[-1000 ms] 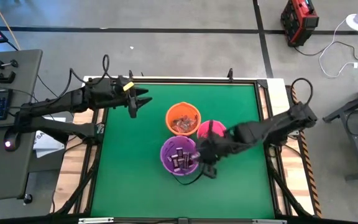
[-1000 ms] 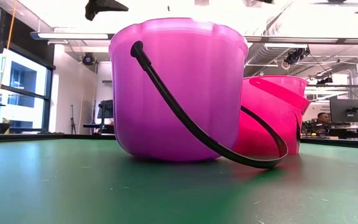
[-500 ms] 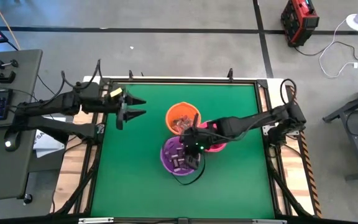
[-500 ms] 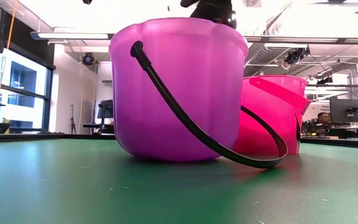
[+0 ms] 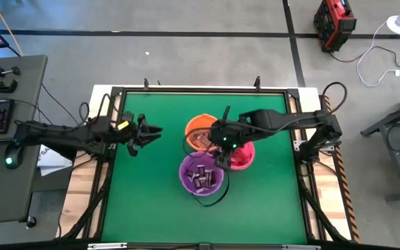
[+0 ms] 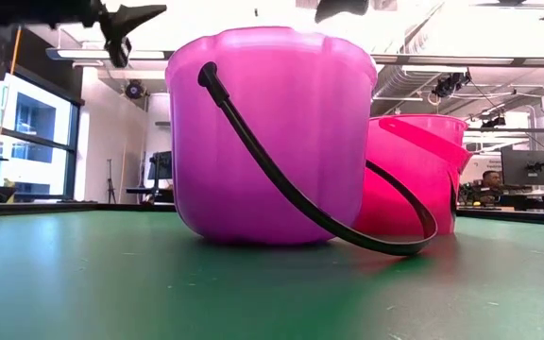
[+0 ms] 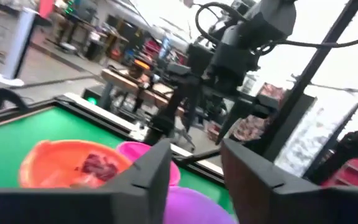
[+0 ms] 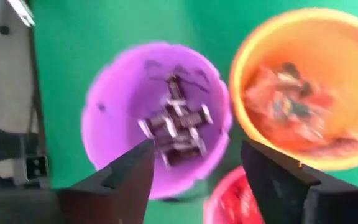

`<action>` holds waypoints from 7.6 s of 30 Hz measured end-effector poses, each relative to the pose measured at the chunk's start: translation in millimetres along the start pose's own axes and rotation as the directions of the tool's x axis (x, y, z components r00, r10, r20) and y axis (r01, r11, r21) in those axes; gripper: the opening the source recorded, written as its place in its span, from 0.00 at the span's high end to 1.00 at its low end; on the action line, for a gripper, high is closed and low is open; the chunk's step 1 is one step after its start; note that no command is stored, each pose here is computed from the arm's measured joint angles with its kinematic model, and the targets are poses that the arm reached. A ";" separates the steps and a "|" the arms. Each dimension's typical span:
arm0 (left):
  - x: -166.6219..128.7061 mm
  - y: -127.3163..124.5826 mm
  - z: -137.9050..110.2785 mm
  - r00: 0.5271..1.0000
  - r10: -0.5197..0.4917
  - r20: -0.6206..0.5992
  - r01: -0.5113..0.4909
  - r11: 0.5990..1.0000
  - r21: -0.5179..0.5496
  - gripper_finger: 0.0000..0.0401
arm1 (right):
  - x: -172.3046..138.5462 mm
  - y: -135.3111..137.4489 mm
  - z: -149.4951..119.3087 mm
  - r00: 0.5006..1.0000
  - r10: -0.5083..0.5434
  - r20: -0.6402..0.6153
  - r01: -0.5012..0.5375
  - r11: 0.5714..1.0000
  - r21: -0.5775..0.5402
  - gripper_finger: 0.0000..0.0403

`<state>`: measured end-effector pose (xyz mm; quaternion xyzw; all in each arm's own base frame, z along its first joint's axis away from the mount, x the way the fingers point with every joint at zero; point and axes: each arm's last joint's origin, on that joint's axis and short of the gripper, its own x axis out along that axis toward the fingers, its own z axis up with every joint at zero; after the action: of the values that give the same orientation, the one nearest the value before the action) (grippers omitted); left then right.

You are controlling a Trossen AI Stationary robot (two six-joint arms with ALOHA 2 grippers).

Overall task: Sort candy by brand, put in halloween buckets
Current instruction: Return to Home Position

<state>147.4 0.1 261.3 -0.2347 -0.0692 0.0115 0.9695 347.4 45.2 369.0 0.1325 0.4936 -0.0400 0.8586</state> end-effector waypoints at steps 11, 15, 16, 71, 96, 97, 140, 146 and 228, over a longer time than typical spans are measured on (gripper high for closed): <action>-42.1 26.4 -40.0 0.986 0.021 0.163 -0.018 1.000 -0.016 0.97 | -24.7 -11.9 -25.2 0.982 0.010 -0.191 -0.001 0.999 0.045 0.97; -49.5 33.3 -50.1 0.983 0.042 0.181 -0.034 0.998 -0.047 1.00 | -34.7 -20.5 -47.5 0.982 0.015 -0.186 0.010 0.991 0.132 0.96; -50.4 33.3 -49.5 0.982 0.041 0.186 -0.033 0.998 -0.048 0.99 | -36.6 -23.5 -55.4 0.985 0.023 -0.173 0.006 0.987 0.161 0.97; -51.8 39.9 -63.7 0.995 0.093 0.033 -0.087 0.987 -0.137 0.99 | 56.4 -134.9 -289.4 0.612 0.307 0.729 -0.438 0.899 -0.011 1.00; -61.5 39.4 -56.7 0.990 0.080 0.116 -0.062 0.987 -0.145 0.99 | 36.2 -129.1 -291.4 0.437 0.380 0.815 -0.473 0.868 -0.152 1.00; -61.4 40.0 -57.9 0.991 0.085 0.103 -0.070 0.987 -0.144 0.99 | 36.4 -129.2 -291.5 0.438 0.380 0.814 -0.473 0.868 -0.151 1.00; -61.2 42.2 -62.4 0.993 0.107 0.058 -0.098 0.986 -0.138 0.99 | 40.1 -129.8 -292.4 0.474 0.371 0.799 -0.218 0.928 -0.301 1.00; -61.2 42.2 -62.4 0.993 0.107 0.058 -0.098 0.986 -0.137 0.99 | 40.1 -129.8 -292.4 0.474 0.371 0.799 -0.216 0.928 -0.303 1.00; -61.2 42.2 -62.4 0.993 0.107 0.058 -0.099 0.986 -0.138 0.99 | 40.1 -129.8 -292.4 0.474 0.371 0.799 -0.216 0.928 -0.303 1.00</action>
<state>95.9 6.0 179.2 -0.3024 -0.0891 0.0645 0.9468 97.3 0.9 170.5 0.1096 -0.0127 0.0888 0.9899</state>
